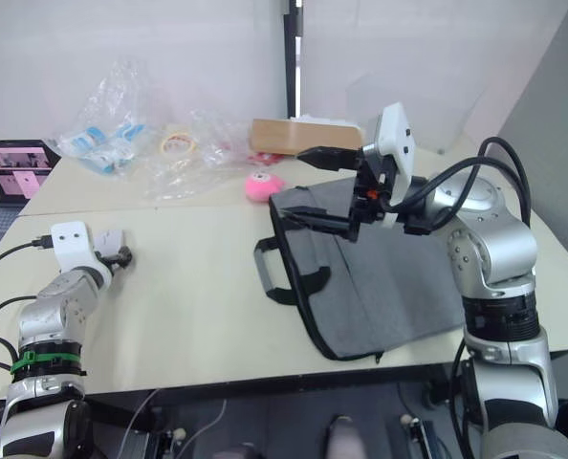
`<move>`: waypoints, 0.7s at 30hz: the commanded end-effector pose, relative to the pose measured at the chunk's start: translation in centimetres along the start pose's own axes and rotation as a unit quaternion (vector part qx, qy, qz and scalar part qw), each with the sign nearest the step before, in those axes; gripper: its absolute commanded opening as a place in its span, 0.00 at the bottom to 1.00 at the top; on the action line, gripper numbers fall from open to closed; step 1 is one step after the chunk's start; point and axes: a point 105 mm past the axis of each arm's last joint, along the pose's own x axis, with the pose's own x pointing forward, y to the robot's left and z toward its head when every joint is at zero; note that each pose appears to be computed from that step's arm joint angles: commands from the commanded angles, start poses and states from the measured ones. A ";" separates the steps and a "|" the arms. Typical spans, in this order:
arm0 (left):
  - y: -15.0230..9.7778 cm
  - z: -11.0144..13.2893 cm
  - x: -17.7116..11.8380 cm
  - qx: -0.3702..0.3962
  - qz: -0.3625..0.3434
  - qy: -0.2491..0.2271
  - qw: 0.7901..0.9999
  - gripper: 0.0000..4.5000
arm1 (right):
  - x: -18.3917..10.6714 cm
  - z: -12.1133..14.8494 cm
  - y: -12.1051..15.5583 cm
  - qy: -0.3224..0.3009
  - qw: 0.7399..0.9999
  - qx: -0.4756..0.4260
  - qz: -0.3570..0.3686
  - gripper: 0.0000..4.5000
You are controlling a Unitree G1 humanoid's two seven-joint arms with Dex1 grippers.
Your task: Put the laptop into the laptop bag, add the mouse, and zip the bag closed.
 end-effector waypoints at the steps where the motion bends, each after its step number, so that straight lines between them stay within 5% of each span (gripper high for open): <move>1: -0.2 0.7 0.2 0.006 -0.004 -0.009 1.000 1.00 | -0.5 0.5 0.3 0.012 0.999 -0.031 0.004 1.00; 8: 0.0 0.4 0.5 0.006 0.001 -0.003 1.000 1.00 | -1.6 0.1 1.2 0.035 0.999 -0.033 0.016 1.00; 14: 0.5 0.1 0.9 0.003 0.011 0.006 1.000 0.63 | -2.4 -0.1 1.2 0.049 0.998 -0.036 0.012 1.00; 21: 0.8 -0.1 0.8 0.002 0.011 0.011 1.000 0.63 | -2.8 -0.4 1.4 0.055 0.998 -0.030 0.002 1.00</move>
